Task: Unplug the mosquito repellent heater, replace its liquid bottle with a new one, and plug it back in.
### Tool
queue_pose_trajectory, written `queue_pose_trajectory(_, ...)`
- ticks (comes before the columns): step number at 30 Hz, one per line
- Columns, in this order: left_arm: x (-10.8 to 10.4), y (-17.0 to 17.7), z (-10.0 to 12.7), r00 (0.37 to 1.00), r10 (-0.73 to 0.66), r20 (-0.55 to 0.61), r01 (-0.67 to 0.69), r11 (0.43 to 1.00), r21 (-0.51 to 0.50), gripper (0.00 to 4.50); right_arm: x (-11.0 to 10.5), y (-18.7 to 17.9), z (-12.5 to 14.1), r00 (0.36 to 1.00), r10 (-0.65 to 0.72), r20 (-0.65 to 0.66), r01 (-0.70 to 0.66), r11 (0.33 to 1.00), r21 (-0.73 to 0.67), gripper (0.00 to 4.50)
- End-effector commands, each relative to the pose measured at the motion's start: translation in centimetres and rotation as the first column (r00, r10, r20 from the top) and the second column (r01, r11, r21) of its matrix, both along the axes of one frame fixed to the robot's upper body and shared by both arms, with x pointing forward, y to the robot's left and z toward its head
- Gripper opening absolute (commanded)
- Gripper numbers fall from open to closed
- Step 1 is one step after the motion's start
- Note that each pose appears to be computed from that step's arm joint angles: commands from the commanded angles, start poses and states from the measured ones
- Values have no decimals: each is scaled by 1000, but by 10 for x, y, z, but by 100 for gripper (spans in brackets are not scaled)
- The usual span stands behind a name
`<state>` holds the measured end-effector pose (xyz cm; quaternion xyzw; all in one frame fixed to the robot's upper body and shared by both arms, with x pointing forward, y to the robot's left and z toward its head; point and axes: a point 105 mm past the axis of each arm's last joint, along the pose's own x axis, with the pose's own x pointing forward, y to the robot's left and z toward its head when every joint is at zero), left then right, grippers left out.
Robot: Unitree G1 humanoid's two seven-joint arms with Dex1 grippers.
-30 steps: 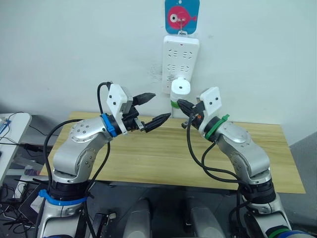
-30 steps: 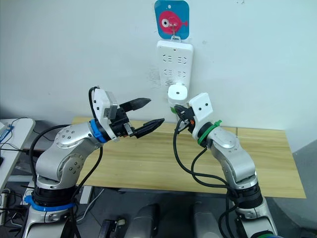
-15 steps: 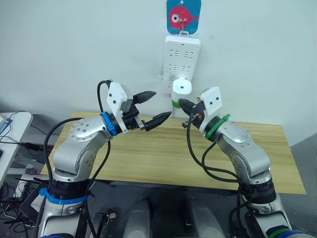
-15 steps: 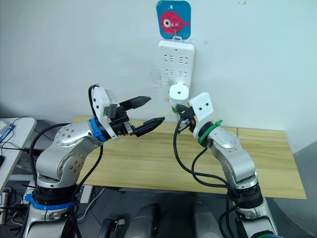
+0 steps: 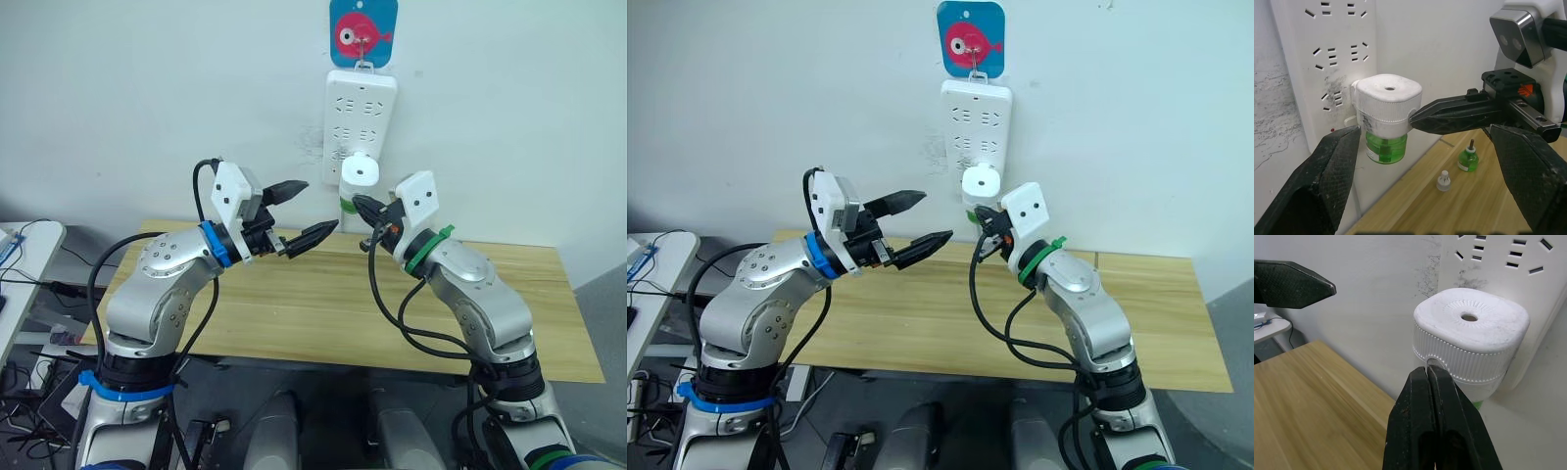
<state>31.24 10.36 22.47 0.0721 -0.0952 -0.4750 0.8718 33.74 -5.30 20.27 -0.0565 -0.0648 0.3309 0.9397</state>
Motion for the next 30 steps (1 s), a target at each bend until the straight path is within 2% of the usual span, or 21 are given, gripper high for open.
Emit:
queue_pose_trajectory(1, -1, 5, 10, 999, 7, 53, -7, 1000, 0, 450, -14, 1, 14, 995, 96, 14, -96, 995, 17, 4)
queue_pose_trajectory(3, 1, 9, 9, 999, 15, 49, -15, 1000, 8, 450, -24, 2, 12, 985, 175, -5, -175, 985, -9, 4)
queue_pose_trajectory(8, 8, 38, 5, 997, 68, 26, -69, 995, 76, 450, -45, -22, 17, 960, 279, -35, -280, 959, -32, 4)
queue_pose_trajectory(12, 18, 72, -2, 989, 150, -7, -145, 967, 211, 450, -52, -63, 27, 957, 286, -43, -289, 955, -73, 4)
queue_pose_trajectory(15, 24, 100, -7, 979, 203, -9, -192, 937, 292, 450, -52, -96, 32, 961, 274, -39, -277, 949, -149, 63)
queue_pose_trajectory(20, 30, 130, -8, 969, 245, 14, -233, 899, 370, 450, -46, -136, 37, 978, 206, -39, -209, 950, -231, 248)
queue_pose_trajectory(22, 38, 145, -2, 957, 289, 42, -282, 881, 380, 450, -45, -157, 37, 984, 175, -44, -180, 945, -274, 320)
queue_pose_trajectory(25, 43, 156, 6, 950, 310, 45, -306, 885, 352, 450, -43, -172, 38, 988, 152, -34, -155, 939, -306, 428)
queue_pose_trajectory(26, 44, 158, 7, 948, 314, 55, -312, 881, 356, 450, -42, -173, 40, 988, 149, -27, -150, 940, -305, 447)
queue_pose_trajectory(30, 47, 163, 4, 942, 325, 82, -331, 860, 389, 450, -41, -175, 41, 990, 141, -27, -143, 946, -290, 447)
